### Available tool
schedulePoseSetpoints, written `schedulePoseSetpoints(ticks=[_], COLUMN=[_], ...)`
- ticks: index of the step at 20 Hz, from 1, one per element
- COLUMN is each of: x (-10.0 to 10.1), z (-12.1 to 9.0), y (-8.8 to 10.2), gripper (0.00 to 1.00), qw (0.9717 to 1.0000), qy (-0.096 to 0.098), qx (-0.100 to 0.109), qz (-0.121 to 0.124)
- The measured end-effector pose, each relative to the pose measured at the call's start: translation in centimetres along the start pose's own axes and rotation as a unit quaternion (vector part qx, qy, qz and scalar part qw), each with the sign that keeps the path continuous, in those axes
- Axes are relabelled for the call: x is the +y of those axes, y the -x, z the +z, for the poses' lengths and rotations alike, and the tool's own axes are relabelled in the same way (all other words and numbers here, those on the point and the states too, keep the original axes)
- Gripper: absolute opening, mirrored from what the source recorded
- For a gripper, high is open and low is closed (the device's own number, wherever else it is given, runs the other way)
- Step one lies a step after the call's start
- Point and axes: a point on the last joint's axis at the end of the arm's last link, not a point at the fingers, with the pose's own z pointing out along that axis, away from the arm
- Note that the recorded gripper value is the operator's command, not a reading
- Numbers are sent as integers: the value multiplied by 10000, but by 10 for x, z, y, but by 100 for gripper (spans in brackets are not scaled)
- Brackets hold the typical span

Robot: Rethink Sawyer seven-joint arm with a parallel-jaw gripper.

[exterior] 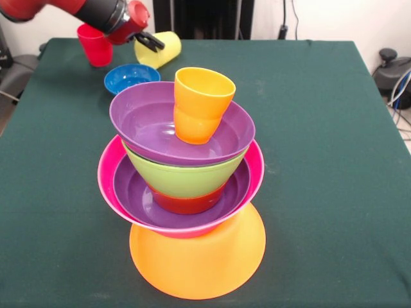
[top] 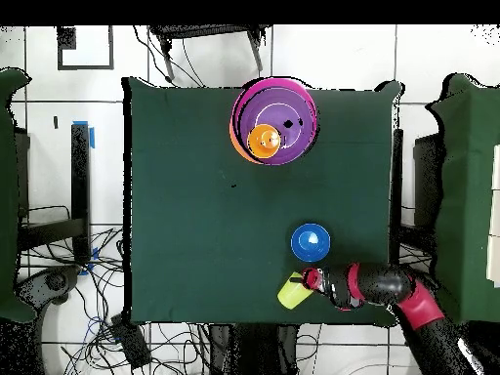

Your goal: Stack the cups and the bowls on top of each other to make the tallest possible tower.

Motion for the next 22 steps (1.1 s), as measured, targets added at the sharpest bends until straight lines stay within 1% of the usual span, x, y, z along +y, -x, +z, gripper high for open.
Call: schedulePoseSetpoints(ticks=[3, 4, 5, 6, 7, 9, 10, 11, 16, 20, 22], x=[9, 14, 18, 27, 33, 40, 47, 60, 88, 109, 129], z=[-21, -32, -40, -57, -67, -74, -83, -94, -105, -105, -104], y=[-11, -16, -20, -27, -31, -34, -38, -42, -49, -49, -46], gripper=[0, 0, 0, 0, 0, 0, 0, 0, 0, 0, 0], qw=[9993, 9984, 9976, 9952, 9934, 9920, 9904, 9880, 9833, 9797, 9750], qy=[-231, -350, -430, -607, -716, -790, -870, -979, -1147, -1214, -1243], qx=[-233, -363, -452, -645, -759, -847, -941, -1084, -1345, -1547, -1813], qz=[-167, -256, -312, -421, -471, -501, -519, -512, -434, -382, -319])
